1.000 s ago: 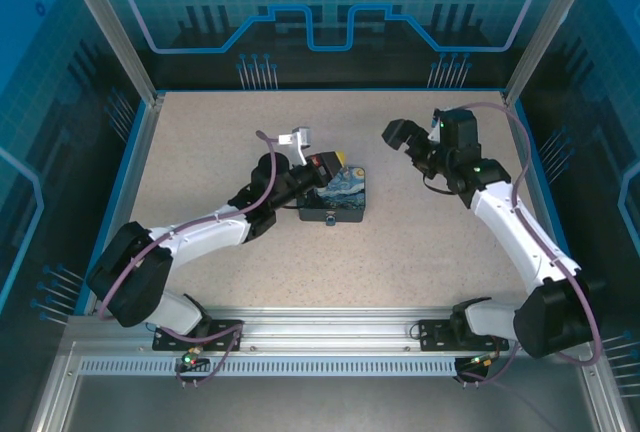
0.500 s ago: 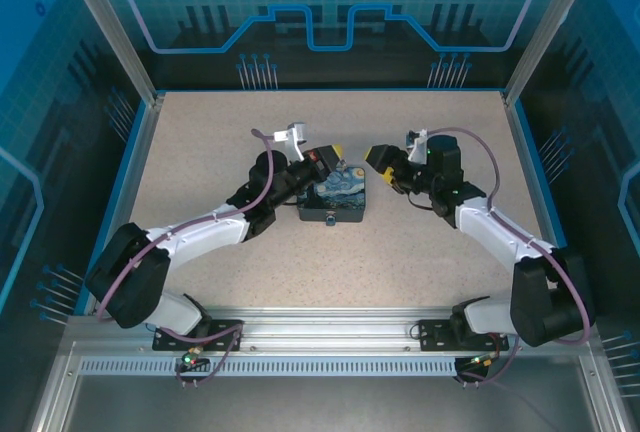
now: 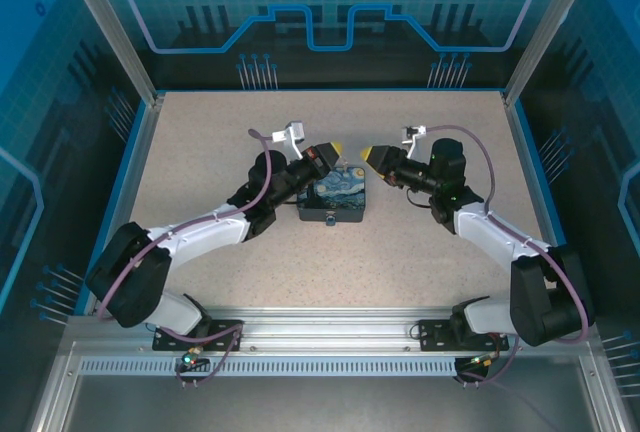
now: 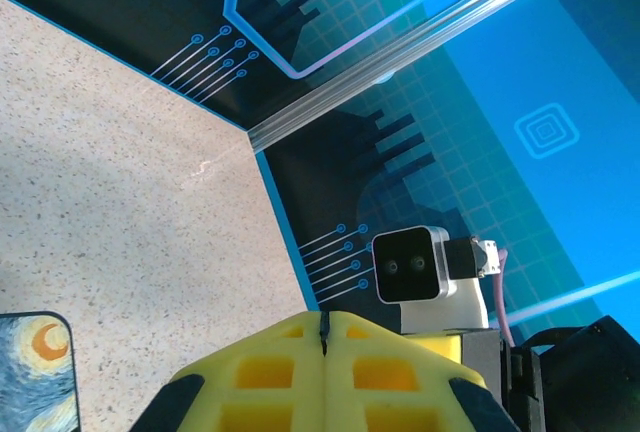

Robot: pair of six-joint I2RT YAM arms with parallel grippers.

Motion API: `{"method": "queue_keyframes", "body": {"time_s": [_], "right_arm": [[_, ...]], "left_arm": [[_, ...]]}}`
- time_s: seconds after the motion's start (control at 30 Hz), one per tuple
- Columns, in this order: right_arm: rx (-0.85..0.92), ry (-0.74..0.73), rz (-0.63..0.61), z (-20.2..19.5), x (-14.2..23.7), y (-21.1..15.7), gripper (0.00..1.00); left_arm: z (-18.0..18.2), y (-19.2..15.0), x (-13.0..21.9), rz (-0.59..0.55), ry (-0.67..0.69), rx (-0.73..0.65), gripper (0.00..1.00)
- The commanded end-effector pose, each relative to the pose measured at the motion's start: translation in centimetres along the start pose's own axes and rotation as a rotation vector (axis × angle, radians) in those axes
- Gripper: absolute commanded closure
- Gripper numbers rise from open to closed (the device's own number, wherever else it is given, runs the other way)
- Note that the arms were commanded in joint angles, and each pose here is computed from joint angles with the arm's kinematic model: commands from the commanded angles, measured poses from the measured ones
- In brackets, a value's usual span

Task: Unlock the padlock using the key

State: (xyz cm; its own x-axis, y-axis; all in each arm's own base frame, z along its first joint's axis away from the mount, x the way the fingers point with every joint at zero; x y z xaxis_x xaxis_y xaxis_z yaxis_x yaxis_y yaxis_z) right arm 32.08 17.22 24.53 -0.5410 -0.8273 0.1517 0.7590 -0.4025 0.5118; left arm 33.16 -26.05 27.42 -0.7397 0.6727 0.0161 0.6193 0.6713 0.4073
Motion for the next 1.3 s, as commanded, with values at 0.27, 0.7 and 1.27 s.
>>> {"method": "queue_keyframes", "body": {"time_s": [0.27, 0.7, 1.27], "right_arm": [[0.071, 0.098, 0.042, 2.5, -0.8, -0.8, 0.57], [0.076, 0.11, 0.074, 2.8, -1.9, -1.1, 0.62], [0.083, 0.108, 0.1, 3.3, -2.5, -1.3, 0.69]], "left_arm": [[0.2, 0.2, -1.2, -0.015, -0.059, 0.084, 1.0], [0.6, 0.0, -1.3, -0.008, -0.063, 0.103, 1.0], [1.0, -0.4, -1.4, -0.001, -0.064, 0.115, 1.0]]}}
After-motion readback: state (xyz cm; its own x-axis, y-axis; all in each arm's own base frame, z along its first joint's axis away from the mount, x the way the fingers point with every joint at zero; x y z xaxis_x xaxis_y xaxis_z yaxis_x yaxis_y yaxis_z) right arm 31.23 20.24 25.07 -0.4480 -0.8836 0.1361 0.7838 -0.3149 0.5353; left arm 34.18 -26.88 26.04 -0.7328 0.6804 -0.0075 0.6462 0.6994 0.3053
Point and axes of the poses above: each hand's point on the last joint's axis, 136 mm out from that joint toward the fingers, its own x axis back along the fingers, its own z axis along the line the jaws close on, y = z × x, the point moved 5 cm from there along x, back along the fingers, and after that the axes turned 7 degrees about x, right-handed, at the moved point
